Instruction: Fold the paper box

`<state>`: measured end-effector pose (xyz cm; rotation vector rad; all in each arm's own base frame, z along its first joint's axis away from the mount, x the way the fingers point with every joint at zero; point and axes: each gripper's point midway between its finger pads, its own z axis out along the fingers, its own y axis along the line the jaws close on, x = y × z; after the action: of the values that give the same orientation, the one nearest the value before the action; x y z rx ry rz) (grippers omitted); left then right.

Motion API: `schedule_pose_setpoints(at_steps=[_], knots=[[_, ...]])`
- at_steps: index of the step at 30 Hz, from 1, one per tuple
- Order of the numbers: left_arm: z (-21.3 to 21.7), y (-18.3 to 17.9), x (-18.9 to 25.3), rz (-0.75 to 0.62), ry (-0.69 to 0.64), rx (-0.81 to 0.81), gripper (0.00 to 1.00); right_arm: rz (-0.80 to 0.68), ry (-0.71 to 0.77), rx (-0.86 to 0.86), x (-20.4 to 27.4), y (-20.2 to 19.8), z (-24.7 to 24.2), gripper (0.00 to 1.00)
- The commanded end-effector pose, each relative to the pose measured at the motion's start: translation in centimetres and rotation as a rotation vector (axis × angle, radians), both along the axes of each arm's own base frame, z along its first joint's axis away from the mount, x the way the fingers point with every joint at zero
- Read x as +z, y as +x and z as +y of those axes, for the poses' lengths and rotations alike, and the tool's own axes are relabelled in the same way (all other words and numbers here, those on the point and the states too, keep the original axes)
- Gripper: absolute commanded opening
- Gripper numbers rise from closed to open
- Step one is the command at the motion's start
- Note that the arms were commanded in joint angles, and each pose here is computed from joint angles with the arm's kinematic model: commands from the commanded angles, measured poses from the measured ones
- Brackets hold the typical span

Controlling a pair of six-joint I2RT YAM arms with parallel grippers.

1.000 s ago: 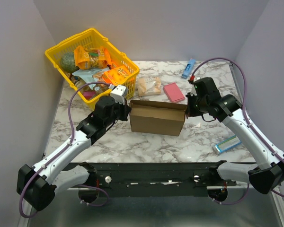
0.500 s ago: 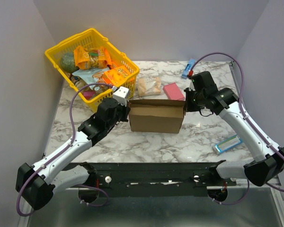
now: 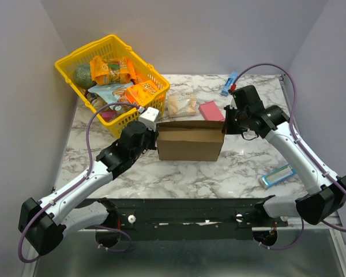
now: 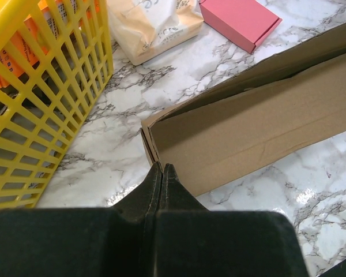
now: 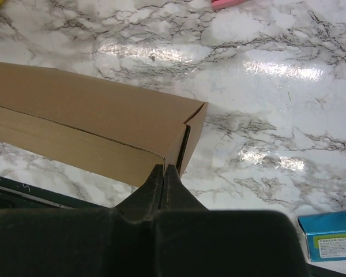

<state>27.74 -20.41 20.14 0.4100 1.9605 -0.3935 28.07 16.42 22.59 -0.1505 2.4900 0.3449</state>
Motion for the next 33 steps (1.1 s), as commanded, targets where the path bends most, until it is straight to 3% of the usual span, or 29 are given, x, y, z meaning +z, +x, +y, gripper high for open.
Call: schedule_pose_setpoints(at_steps=[1, 10, 17, 33], knots=[[-1.0, -4.9, -6.5, 0.236, 0.098, -0.156, 0.0, -0.018, 0.185, 0.135, 1.5, -0.3, 4.7, 0.01], [-1.0, -4.7, -6.7, 0.24, 0.099, -0.143, 0.0, -0.024, 0.057, 0.099, -1.1, -1.1, 1.8, 0.01], [-1.1, -4.6, -6.8, 0.243, 0.095, -0.141, 0.0, -0.012, 0.096, 0.09, -3.5, -1.6, 2.2, 0.01], [-1.8, -3.9, -6.0, 0.224, 0.048, -0.124, 0.0, -0.167, -0.018, 0.015, -8.5, -4.2, -0.5, 0.01]])
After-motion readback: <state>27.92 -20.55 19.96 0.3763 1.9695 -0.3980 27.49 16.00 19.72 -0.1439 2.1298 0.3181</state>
